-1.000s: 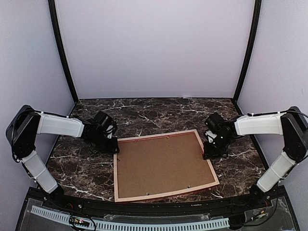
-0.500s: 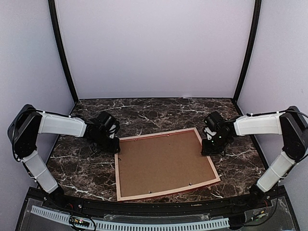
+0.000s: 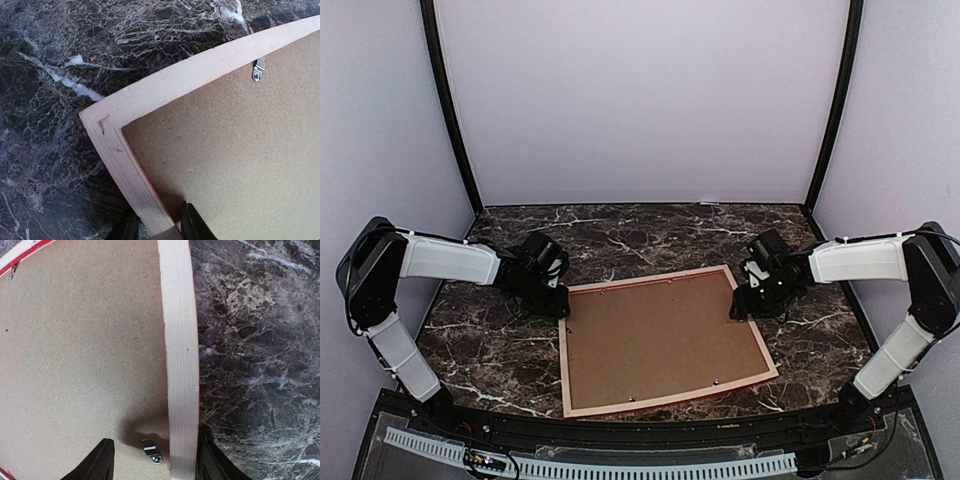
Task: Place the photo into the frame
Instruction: Press the fastener onto the backboard.
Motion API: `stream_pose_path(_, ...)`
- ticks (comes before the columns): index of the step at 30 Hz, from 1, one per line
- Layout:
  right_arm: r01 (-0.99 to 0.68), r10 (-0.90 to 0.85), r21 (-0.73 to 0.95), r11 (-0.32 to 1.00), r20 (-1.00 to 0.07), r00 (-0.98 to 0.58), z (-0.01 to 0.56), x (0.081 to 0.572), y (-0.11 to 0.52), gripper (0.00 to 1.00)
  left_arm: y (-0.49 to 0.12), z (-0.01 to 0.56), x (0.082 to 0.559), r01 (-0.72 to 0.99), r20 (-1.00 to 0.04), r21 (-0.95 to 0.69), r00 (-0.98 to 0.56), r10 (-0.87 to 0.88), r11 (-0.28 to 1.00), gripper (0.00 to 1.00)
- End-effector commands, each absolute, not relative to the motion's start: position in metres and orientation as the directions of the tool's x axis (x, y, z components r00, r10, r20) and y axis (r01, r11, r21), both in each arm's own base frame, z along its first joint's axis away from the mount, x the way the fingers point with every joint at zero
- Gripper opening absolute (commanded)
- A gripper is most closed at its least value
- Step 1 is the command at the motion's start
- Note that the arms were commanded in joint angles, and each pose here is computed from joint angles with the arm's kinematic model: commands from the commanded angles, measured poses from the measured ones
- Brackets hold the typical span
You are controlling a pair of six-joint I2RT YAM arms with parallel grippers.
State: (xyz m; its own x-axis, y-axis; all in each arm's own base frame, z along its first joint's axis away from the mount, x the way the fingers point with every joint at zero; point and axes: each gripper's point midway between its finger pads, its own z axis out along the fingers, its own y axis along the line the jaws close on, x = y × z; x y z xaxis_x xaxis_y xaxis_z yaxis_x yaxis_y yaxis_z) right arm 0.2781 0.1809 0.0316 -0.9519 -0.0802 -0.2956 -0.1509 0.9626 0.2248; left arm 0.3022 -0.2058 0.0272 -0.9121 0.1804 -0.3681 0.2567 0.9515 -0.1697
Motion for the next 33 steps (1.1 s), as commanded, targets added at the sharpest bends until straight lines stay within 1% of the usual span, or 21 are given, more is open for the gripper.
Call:
stream_pose_path(1,-0.121,-0.017,0.276,0.954,-0.350,-0.936,0.047,0.292,0.182,0.57,-0.209,0.015,0.287,0.298,-0.307,-0.158,-0.921,0.240,0.941,0.29)
stream_pose_path(7,-0.048,0.039,0.246,0.968,-0.338,-0.940,0.042,0.297,0.163,0.54,-0.208,0.013,0.286,0.290,-0.300,-0.156,-0.925,0.234,0.944,0.29)
stream_pose_path(12,-0.027,0.046,0.224,0.974,-0.315,-0.948,0.035,0.293,0.154,0.52,-0.208,0.013,0.286,0.283,-0.300,-0.159,-0.927,0.226,0.946,0.30)
stream_pose_path(28,-0.047,-0.006,0.164,0.985,-0.245,-0.969,0.014,0.277,0.143,0.51,-0.210,0.013,0.288,0.276,-0.299,-0.161,-0.929,0.220,0.948,0.30)
stream_pose_path(33,-0.099,-0.048,0.199,0.975,-0.243,-0.969,0.017,0.272,0.152,0.50,-0.210,0.014,0.290,0.272,-0.299,-0.163,-0.929,0.216,0.948,0.30)
